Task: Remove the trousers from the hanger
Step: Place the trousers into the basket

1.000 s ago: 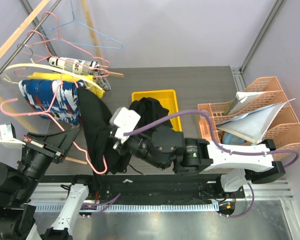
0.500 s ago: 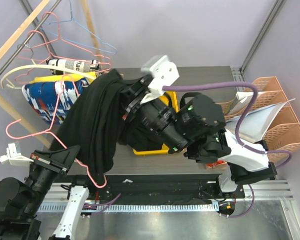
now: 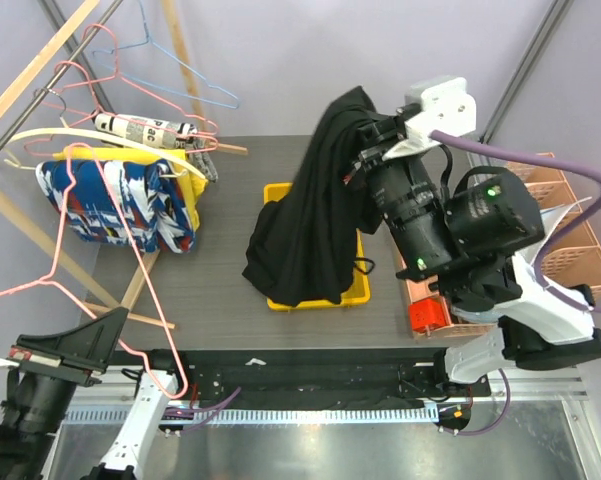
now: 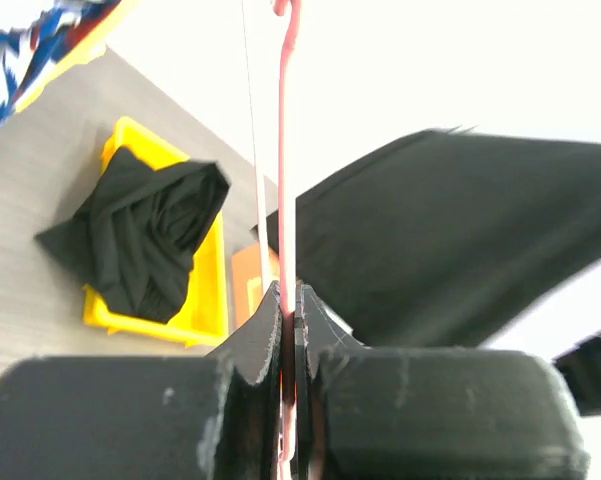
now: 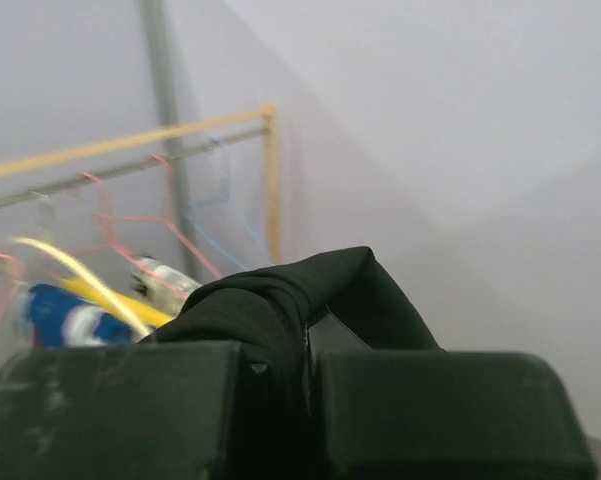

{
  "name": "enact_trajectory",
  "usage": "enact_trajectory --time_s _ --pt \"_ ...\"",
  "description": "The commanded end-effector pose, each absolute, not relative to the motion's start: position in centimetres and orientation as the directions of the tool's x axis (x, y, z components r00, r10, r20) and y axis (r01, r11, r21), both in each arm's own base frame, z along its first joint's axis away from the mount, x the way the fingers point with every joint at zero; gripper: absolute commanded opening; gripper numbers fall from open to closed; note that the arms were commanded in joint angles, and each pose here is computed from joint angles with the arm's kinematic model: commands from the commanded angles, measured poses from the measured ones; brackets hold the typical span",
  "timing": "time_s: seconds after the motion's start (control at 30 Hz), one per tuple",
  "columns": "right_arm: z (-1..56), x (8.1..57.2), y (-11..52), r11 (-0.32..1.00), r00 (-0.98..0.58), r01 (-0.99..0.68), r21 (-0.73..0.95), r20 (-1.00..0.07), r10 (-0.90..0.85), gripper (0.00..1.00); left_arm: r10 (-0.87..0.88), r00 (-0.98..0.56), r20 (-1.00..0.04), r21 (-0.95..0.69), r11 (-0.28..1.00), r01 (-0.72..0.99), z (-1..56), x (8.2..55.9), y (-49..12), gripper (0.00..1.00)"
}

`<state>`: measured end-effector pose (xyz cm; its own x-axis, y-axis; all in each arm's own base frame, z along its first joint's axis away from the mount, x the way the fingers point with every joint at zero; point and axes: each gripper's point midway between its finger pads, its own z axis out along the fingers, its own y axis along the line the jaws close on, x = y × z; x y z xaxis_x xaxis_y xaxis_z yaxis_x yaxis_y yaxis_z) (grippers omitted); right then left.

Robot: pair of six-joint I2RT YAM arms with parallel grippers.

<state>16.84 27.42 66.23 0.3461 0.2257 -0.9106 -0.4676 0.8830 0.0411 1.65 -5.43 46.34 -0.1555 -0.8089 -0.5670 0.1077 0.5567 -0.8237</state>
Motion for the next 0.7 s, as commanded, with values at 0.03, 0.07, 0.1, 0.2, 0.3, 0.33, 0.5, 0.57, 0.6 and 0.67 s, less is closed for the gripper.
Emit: enact_trajectory --time_s 0.03,0.07,0.1,0.2,0.3,0.33,0.5,0.57,0.6,0.67 --pt "58.5 23.1 22.6 0.968 0.223 -0.242 0.072 -0.966 0.127 0.01 -0.819 -0.13 -0.558 -0.83 0.553 0.08 46.7 1.6 -4.4 0.0" --pt "57.5 24.1 21.5 0.978 0.211 -0.195 0.069 -0.971 0.111 0.01 -0.825 -0.133 -0.548 -0.836 0.541 0.089 46.8 1.5 -4.4 0.0" --pt "56.4 24.5 21.3 0.98 0.194 -0.184 0.078 -0.974 0.114 0.01 -0.828 -0.131 -0.545 -0.839 0.536 0.096 47.0 1.6 -4.3 0.0" --pt "52.4 26.5 21.1 0.988 0.151 -0.157 -0.002 -0.988 0.022 0.01 -0.83 -0.136 -0.541 -0.841 0.53 0.109 47.4 1.9 -4.5 0.0" --pt "47.5 29.7 21.4 0.988 0.083 -0.133 -0.076 -0.994 -0.065 0.01 -0.828 -0.14 -0.543 -0.839 0.528 0.134 48.0 2.3 -4.8 0.0" --pt "45.7 30.6 21.8 0.988 0.051 -0.138 -0.064 -0.997 -0.058 0.01 -0.827 -0.137 -0.545 -0.837 0.527 0.147 48.3 2.3 -4.9 0.0" --pt "37.6 35.7 24.6 0.978 -0.098 -0.2 -0.064 -0.992 -0.085 0.01 -0.819 -0.131 -0.559 -0.828 0.544 0.134 48.6 3.0 -4.6 0.0" --pt "33.7 36.9 26.4 0.975 -0.174 -0.216 -0.045 -0.981 -0.083 0.01 -0.816 -0.125 -0.565 -0.825 0.552 0.123 48.7 3.3 -4.3 0.0" --pt "31.7 36.8 27.7 0.963 -0.214 -0.268 -0.032 -0.972 -0.092 0.01 -0.816 -0.119 -0.566 -0.824 0.554 0.12 48.8 3.3 -4.2 0.0" --pt "28.2 37.0 29.4 0.96 -0.305 -0.277 0.045 -0.952 -0.043 0.01 -0.814 -0.09 -0.574 -0.818 0.566 0.1 49.0 3.8 -3.5 0.0"
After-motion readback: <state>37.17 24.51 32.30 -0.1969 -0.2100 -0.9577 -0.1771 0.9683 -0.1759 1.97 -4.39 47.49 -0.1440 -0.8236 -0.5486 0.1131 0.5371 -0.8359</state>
